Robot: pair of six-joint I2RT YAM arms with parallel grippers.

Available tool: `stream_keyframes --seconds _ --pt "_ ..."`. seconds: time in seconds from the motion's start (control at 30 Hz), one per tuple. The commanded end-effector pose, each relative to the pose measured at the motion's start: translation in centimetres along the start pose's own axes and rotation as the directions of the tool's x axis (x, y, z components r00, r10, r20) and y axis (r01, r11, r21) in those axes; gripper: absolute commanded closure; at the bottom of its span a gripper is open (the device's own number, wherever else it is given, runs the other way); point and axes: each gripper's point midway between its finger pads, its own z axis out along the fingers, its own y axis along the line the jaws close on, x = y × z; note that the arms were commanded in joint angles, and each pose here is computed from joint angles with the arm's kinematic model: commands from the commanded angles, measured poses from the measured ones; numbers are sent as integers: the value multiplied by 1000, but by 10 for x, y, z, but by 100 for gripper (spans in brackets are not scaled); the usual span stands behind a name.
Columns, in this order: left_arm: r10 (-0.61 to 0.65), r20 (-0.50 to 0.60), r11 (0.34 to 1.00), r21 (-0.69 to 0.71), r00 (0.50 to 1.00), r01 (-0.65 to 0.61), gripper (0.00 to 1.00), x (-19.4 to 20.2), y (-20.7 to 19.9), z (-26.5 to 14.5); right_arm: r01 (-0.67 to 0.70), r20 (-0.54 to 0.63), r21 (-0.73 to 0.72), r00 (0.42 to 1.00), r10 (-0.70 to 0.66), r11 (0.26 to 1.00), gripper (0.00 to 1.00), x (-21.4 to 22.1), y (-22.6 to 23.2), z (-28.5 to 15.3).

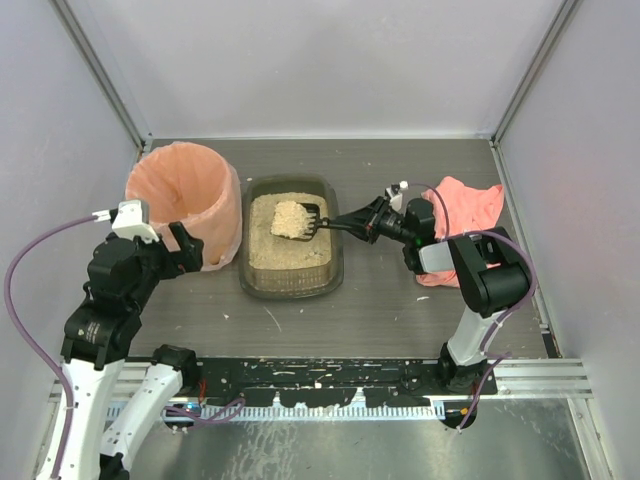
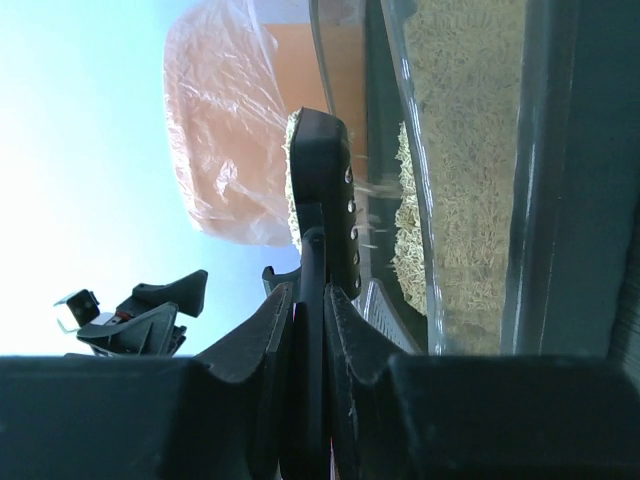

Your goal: Clean the litter box

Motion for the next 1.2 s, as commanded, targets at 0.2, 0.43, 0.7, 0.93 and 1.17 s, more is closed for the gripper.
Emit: stream_keyframes --seconds 0.2,0.43,0.7,0.93,1.17 --pt "-7 49 1000 30 999 6 2 -17 -6 -12 50 -10 -139 999 -52 989 99 5 37 0" --pt "-1 43 999 42 999 -1 2 -18 -9 -8 7 0 -181 1000 -7 983 99 3 33 -4" --pt "-2 47 999 36 999 1 2 -16 -7 -5 59 -53 -144 996 -68 988 99 19 33 10" --pt "-9 46 1000 20 999 8 2 -14 -4 -4 131 -58 -99 989 -137 986 99 15 31 11" --pt "-2 44 1000 17 999 1 2 -12 -3 -4 127 -72 -75 989 -132 989 99 17 32 16"
